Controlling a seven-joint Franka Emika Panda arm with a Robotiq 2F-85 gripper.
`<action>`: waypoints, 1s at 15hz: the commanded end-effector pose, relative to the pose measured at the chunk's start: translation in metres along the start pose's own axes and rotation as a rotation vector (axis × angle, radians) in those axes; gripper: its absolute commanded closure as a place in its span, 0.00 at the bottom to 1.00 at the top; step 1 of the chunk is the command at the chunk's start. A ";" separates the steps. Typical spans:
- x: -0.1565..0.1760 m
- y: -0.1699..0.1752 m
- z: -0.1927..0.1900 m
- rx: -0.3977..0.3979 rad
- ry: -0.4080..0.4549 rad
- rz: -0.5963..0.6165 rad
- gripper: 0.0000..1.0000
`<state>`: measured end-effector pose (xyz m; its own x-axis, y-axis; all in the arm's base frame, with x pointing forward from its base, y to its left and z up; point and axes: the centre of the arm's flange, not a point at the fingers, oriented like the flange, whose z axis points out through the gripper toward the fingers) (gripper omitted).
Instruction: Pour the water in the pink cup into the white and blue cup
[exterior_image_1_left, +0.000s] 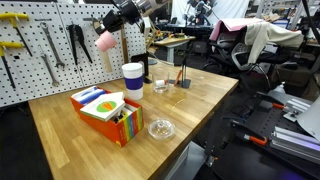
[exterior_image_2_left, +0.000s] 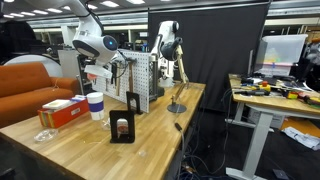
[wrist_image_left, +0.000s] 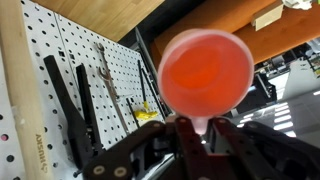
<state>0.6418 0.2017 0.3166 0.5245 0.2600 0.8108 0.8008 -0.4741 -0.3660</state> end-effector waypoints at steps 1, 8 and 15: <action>-0.007 0.004 -0.012 0.005 0.068 0.041 0.96; -0.024 0.009 -0.021 0.000 0.098 0.098 0.96; -0.032 0.007 -0.025 -0.003 0.103 0.115 0.96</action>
<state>0.6379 0.1740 0.2944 0.5910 0.1368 0.7950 0.7323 -0.5044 -0.4576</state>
